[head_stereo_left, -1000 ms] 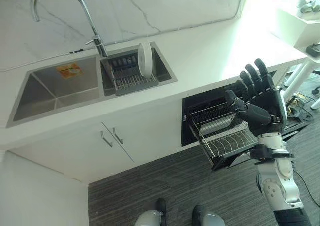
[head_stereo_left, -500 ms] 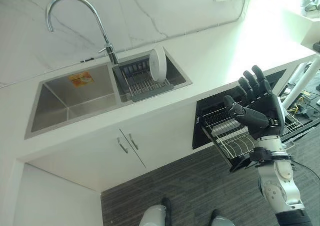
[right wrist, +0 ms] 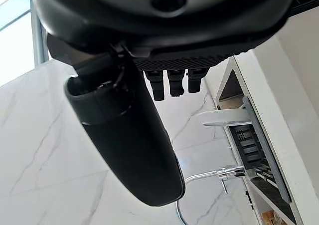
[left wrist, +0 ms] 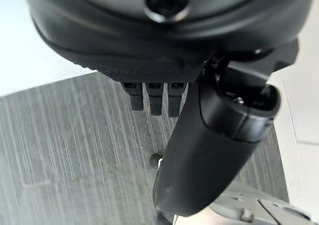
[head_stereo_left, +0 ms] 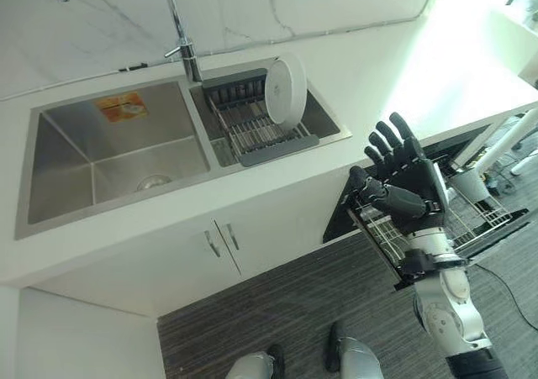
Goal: Place the dishes in the dishwasher.
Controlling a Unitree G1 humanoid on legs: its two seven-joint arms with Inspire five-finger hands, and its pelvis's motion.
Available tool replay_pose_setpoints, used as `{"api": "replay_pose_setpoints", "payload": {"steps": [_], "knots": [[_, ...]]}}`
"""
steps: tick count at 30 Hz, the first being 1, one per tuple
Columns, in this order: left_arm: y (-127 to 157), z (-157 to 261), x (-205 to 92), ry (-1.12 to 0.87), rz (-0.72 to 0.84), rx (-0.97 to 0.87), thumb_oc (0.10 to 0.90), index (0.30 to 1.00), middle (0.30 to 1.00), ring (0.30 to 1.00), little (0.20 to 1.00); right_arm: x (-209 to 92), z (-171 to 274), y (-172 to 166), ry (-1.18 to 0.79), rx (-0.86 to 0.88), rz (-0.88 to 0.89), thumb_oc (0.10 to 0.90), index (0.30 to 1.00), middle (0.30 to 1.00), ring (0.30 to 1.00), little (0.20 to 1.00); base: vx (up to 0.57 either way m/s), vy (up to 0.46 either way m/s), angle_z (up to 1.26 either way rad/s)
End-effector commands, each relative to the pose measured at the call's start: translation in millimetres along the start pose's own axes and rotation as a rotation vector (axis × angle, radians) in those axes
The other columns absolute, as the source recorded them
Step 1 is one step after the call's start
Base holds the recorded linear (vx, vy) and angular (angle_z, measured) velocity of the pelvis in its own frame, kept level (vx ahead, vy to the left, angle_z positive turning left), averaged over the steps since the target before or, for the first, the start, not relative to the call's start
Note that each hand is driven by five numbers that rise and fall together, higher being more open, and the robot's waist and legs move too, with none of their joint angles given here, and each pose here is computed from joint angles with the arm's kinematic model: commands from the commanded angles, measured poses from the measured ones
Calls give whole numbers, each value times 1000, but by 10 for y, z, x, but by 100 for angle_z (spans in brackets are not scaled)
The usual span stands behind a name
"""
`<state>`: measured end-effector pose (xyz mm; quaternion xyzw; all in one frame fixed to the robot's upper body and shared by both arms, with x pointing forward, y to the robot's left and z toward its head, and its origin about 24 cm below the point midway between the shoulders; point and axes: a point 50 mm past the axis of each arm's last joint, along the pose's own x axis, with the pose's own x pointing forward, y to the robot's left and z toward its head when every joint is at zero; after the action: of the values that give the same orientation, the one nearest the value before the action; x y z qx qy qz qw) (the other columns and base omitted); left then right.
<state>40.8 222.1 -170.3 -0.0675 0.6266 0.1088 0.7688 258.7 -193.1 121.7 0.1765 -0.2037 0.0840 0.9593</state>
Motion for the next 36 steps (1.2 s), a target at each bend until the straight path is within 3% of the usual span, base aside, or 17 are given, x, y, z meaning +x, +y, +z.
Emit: {"api": "replay_pose_setpoints", "payload": {"steps": [1, 18, 27, 36], "knots": [[-141, 147, 14, -81, -20, 28, 800, 900, 900, 900, 900, 183, 529, 65, -268, -50, 60, 800, 900, 900, 900, 900, 75, -51, 5], [-91, -17, 4, -29, 3, 66, 800, 900, 900, 900, 900, 110, 451, 69, -227, -52, 42, 800, 900, 900, 900, 900, 76, -56, 4], [-58, 20, -2, -64, 24, -45, 800, 900, 900, 900, 900, 144, 460, 89, -218, -90, 87, 800, 900, 900, 900, 900, 58, -91, 0], [47, -45, -9, -16, 65, -1, 800, 900, 900, 900, 900, 183, 364, 192, -222, -26, 77, 800, 900, 900, 900, 900, 190, 198, -14]]}}
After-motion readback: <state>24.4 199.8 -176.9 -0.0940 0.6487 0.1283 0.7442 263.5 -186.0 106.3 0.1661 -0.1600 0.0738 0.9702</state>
